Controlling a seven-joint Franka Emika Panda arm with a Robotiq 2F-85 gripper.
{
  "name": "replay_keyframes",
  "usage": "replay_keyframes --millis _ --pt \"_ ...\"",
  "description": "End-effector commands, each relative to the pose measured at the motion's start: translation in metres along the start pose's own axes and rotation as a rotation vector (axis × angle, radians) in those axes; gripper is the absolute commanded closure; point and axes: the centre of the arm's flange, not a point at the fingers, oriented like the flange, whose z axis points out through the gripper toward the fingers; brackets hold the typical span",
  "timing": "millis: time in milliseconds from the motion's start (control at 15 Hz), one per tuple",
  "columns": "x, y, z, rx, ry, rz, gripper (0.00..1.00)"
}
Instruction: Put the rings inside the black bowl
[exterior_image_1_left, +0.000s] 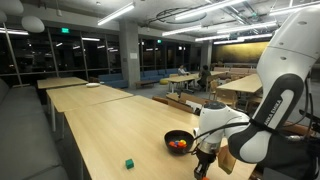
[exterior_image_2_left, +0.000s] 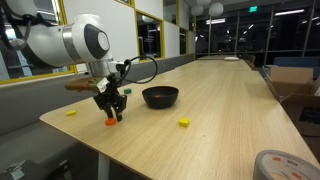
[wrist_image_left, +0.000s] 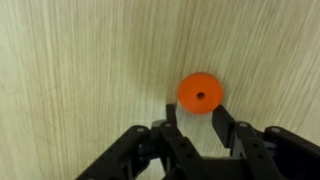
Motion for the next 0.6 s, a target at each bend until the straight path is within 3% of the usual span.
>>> replay_keyframes --millis 0,533 --pt "0.006 0.023 -0.006 -0.014 0.01 0.024 0.81" --pt "0.01 0.035 -0.005 -0.019 0.011 0.059 0.81"
